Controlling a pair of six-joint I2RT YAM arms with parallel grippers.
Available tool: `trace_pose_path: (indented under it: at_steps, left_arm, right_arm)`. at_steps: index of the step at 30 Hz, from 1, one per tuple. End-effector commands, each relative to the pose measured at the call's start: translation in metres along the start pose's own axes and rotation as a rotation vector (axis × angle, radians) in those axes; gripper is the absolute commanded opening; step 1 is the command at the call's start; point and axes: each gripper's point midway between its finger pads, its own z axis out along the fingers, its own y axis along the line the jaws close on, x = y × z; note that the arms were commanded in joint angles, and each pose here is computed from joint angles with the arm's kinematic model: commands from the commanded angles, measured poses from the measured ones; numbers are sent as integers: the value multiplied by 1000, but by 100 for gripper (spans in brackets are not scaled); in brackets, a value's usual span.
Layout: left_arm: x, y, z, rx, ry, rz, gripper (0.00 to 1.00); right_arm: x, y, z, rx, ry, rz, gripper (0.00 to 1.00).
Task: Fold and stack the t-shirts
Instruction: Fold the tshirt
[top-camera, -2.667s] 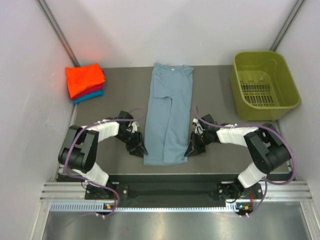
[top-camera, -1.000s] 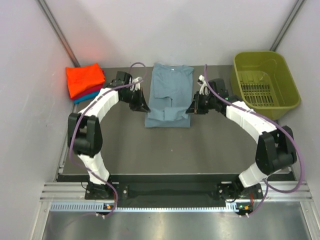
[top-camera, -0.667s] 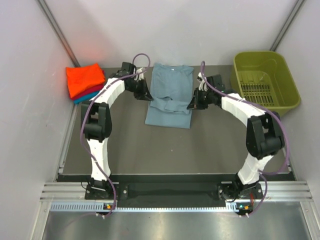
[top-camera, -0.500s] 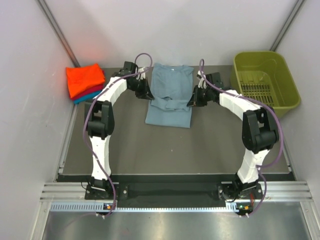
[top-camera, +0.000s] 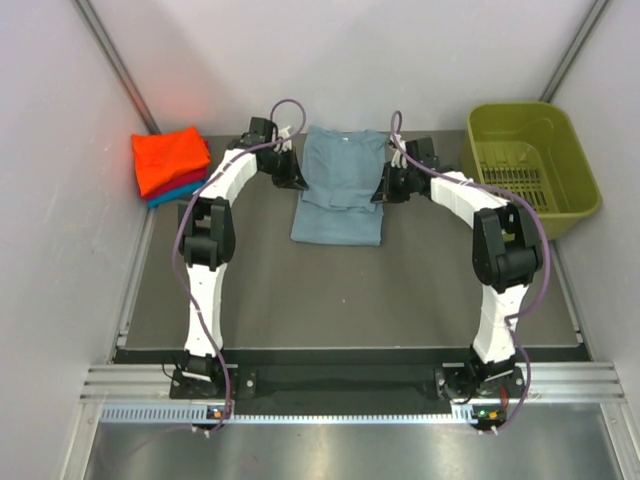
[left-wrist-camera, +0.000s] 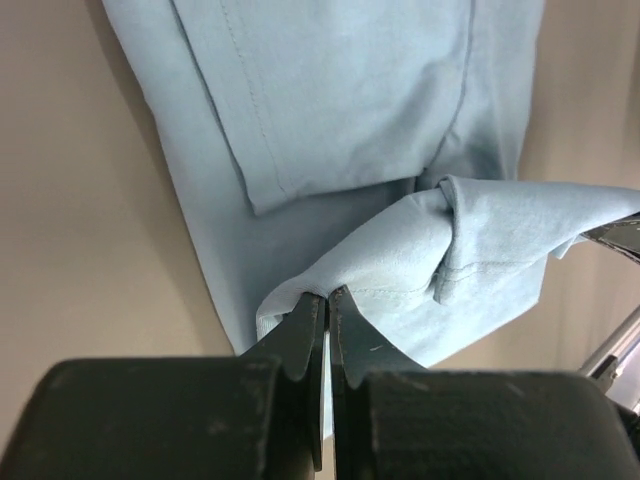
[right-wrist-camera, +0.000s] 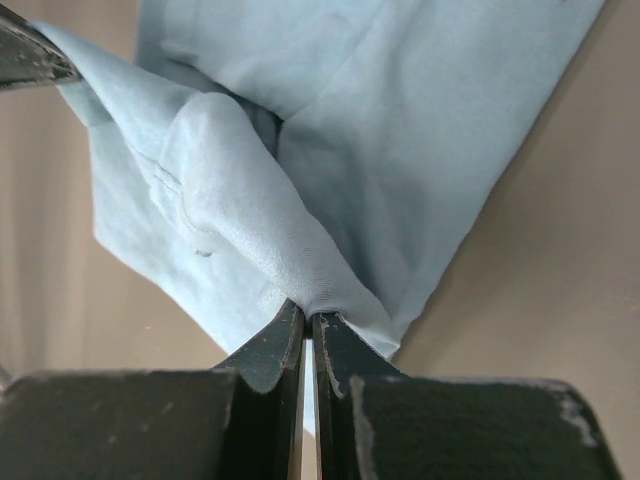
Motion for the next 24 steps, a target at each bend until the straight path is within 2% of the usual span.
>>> trace_pose_path:
  at_steps: [1,24]
  left_arm:
    - [-25,1,1,1,-76,51,0]
    - [-50,11,21,-51,-153,103,0]
  right_arm:
    - [-30,-3,0,7,-82,-68,0]
    - [-51,-20,20,54,-115,-111,0]
